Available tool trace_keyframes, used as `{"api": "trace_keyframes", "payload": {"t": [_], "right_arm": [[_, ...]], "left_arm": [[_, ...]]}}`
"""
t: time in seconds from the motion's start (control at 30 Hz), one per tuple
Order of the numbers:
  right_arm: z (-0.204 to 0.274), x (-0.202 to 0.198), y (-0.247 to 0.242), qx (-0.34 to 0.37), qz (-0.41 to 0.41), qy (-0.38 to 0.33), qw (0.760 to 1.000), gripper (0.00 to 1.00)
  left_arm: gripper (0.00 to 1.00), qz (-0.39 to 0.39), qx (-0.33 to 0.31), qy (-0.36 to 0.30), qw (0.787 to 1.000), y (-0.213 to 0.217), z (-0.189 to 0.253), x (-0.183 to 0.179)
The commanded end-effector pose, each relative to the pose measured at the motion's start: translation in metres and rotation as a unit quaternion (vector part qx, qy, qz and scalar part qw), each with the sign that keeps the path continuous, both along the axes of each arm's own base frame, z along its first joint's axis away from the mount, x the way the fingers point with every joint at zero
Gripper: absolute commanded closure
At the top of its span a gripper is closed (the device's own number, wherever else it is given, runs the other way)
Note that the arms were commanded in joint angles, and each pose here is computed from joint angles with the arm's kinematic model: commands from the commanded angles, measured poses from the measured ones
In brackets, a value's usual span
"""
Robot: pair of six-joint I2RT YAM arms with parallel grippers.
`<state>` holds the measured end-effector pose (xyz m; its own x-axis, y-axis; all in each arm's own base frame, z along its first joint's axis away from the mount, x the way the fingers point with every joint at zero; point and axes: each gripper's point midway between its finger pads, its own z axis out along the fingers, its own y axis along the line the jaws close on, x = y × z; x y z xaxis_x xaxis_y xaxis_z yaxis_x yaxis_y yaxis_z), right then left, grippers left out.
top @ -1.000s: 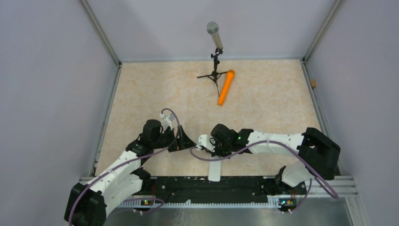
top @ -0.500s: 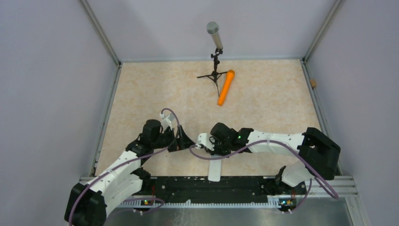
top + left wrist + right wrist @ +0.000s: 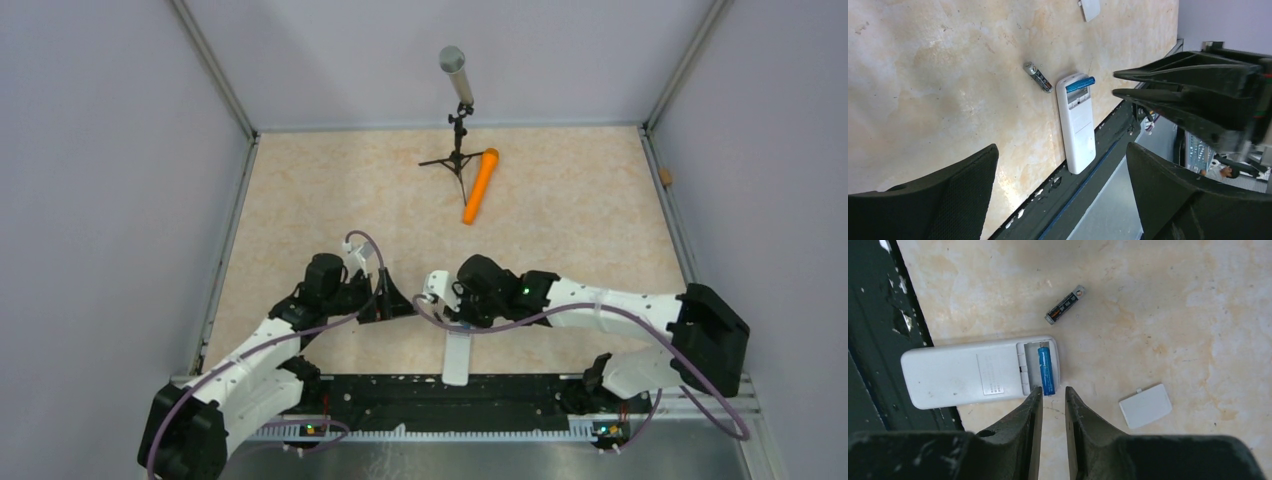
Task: Load the batteries into the remote control
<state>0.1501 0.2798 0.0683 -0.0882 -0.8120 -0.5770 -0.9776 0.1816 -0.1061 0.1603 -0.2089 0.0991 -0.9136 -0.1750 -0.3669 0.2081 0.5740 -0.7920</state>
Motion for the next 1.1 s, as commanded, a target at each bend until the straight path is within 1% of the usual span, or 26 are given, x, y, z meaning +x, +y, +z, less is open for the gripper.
{"api": "trace_keyframes", "payload": {"t": [0.0, 0.1, 0.13, 0.2, 0.27, 0.43, 0.63, 0.67, 0.73, 0.87, 1.07], "right_arm": [[0.044, 0.011, 0.010, 0.076, -0.078, -0.006, 0.994, 0.78], [0.051, 0.013, 0.006, 0.095, -0.133, 0.007, 0.986, 0.77], [0.054, 0.010, 0.005, 0.105, -0.162, 0.024, 0.981, 0.77], [0.053, 0.014, -0.001, 0.109, -0.217, 0.032, 0.969, 0.77], [0.049, 0.015, -0.006, 0.109, -0.255, 0.041, 0.960, 0.77], [0.036, 0.012, -0.008, 0.125, -0.317, 0.075, 0.937, 0.77], [0.031, 0.015, -0.012, 0.162, -0.403, 0.105, 0.895, 0.76], [0.031, 0.015, -0.014, 0.167, -0.416, 0.108, 0.888, 0.76], [0.028, 0.015, -0.018, 0.172, -0.437, 0.114, 0.876, 0.72], [0.025, 0.015, -0.021, 0.185, -0.461, 0.129, 0.858, 0.69], [0.013, 0.012, -0.022, 0.183, -0.491, 0.155, 0.838, 0.71]], "left_arm": [[0.06, -0.020, -0.009, -0.029, 0.999, -0.005, 0.014, 0.007], [0.13, -0.029, -0.015, -0.019, 0.999, -0.008, 0.012, 0.004], [0.17, -0.028, -0.009, -0.009, 1.000, -0.009, 0.006, 0.004], [0.19, -0.029, -0.006, -0.002, 1.000, -0.012, 0.002, 0.004], [0.21, -0.036, -0.003, 0.002, 0.999, -0.017, -0.001, 0.001], [0.23, -0.056, 0.002, 0.012, 0.998, -0.036, -0.005, -0.005], [0.30, -0.069, 0.001, 0.018, 0.997, -0.053, -0.011, -0.001], [0.31, -0.072, 0.001, 0.023, 0.997, -0.055, -0.012, -0.001], [0.33, -0.075, -0.001, 0.031, 0.997, -0.059, -0.017, 0.000], [0.35, -0.085, -0.003, 0.045, 0.995, -0.065, -0.025, 0.000], [0.38, -0.094, -0.010, 0.058, 0.994, -0.075, -0.032, 0.005]]}}
